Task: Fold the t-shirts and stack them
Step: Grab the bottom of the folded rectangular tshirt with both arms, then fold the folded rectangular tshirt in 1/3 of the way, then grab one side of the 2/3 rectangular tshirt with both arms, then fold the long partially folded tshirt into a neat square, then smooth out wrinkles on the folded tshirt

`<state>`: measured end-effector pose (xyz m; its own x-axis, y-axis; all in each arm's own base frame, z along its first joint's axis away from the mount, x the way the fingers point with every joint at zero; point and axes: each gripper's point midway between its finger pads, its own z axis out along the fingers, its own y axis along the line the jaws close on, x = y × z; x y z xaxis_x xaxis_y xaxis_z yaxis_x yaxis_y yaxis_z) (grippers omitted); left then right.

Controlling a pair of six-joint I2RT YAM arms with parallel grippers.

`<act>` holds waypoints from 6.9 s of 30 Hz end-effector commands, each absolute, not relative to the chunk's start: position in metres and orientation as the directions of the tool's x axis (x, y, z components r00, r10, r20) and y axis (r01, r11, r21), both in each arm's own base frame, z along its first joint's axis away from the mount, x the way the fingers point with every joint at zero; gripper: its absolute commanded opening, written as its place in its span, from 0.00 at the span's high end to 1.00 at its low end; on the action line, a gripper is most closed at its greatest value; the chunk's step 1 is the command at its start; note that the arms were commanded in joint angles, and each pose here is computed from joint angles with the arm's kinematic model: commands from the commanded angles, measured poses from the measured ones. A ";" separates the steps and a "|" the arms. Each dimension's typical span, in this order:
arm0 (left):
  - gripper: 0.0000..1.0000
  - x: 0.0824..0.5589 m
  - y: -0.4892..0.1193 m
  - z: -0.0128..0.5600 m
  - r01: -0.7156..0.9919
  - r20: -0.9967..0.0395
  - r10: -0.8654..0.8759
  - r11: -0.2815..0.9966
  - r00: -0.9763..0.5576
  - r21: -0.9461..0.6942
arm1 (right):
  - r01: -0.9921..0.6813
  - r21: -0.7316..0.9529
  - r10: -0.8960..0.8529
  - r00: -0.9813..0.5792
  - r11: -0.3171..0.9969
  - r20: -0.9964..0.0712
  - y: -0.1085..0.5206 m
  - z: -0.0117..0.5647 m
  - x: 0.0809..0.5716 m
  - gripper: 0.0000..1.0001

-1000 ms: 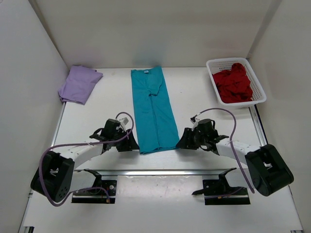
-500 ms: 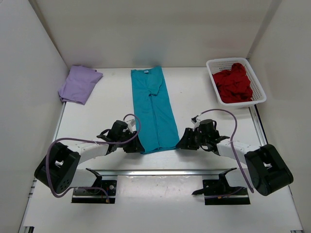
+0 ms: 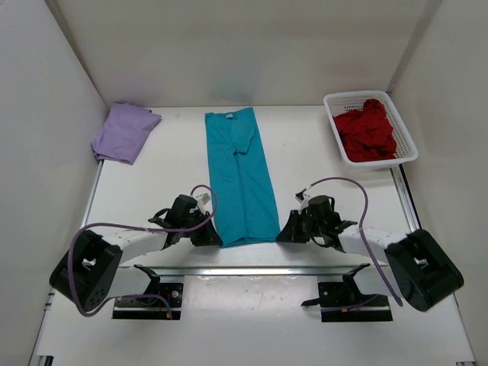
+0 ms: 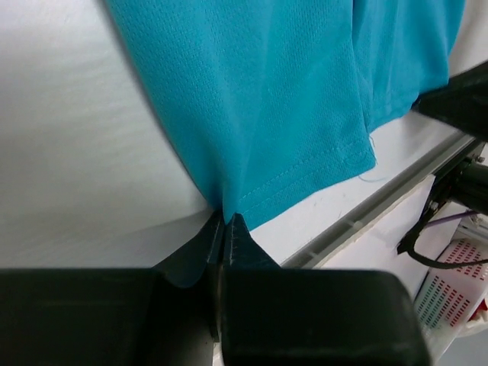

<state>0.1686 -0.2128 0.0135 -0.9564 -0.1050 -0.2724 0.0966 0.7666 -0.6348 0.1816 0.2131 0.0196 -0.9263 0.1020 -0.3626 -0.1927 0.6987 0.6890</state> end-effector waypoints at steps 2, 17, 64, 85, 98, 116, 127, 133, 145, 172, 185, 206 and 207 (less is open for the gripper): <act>0.97 0.129 -0.188 -0.001 0.055 -0.187 -0.072 0.800 -0.980 -0.598 | -0.196 0.664 0.084 -0.927 0.721 -0.365 0.215 0.015 0.146 1.00; 0.99 0.238 -0.203 0.111 0.136 -0.415 -0.223 0.723 -0.882 -0.677 | -0.371 0.596 0.076 -0.803 0.712 -0.591 0.219 0.126 0.249 1.00; 0.63 0.295 -0.231 0.016 0.002 -0.357 -0.318 0.744 -0.879 -0.668 | -0.303 0.506 0.017 -0.846 0.807 -0.534 0.227 0.020 0.317 0.99; 0.57 0.240 -0.205 0.052 0.084 -0.425 -0.301 0.726 -0.854 -0.683 | -0.507 0.570 -0.096 -0.795 0.646 -0.599 0.324 0.070 0.298 1.00; 0.56 0.227 -0.183 0.033 0.040 -0.406 -0.320 0.742 -0.856 -0.669 | -0.476 0.593 -0.011 -0.786 0.649 -0.619 0.359 0.060 0.383 0.99; 0.51 0.241 -0.186 0.017 0.003 -0.387 -0.286 0.801 -0.876 -0.599 | -0.399 0.572 0.126 -0.732 0.717 -0.669 0.243 0.103 0.328 0.89; 0.54 0.227 -0.166 0.000 -0.028 -0.392 -0.268 0.853 -0.880 -0.521 | -0.270 0.576 0.104 -0.840 0.771 -0.533 0.201 0.032 0.236 0.59; 0.63 0.222 -0.168 -0.004 -0.012 -0.395 -0.242 0.865 -0.886 -0.502 | -0.243 0.622 0.122 -0.866 0.745 -0.485 0.207 0.019 0.237 0.69; 0.99 0.223 -0.178 0.001 -0.004 -0.382 -0.240 0.851 -0.893 -0.525 | -0.278 0.639 0.115 -0.857 0.717 -0.502 0.218 0.026 0.241 1.00; 1.00 0.316 -0.196 0.206 0.156 -0.566 -0.382 0.713 -0.731 -0.683 | -0.442 0.561 0.157 -0.670 0.700 -0.725 0.214 0.204 0.315 1.00; 0.92 0.475 -0.178 0.126 -0.091 -0.468 -0.508 0.742 -0.723 -0.665 | -0.340 0.645 0.204 -0.760 0.684 -0.617 0.214 0.160 0.484 1.00; 0.53 0.439 -0.262 0.099 0.021 -0.462 -0.464 0.689 -0.756 -0.725 | -0.373 0.608 0.155 -0.753 0.701 -0.640 0.229 0.127 0.476 0.92; 0.55 0.439 -0.260 0.083 -0.002 -0.440 -0.463 0.691 -0.770 -0.723 | -0.371 0.628 0.138 -0.780 0.684 -0.611 0.234 0.113 0.475 0.93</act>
<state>0.4480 -0.2562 0.1304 -0.7267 -0.4787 -0.4927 0.0516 0.6772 -0.7340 0.4633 0.2207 0.1277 -0.7785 0.1521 -0.6089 -0.3222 0.7357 0.5958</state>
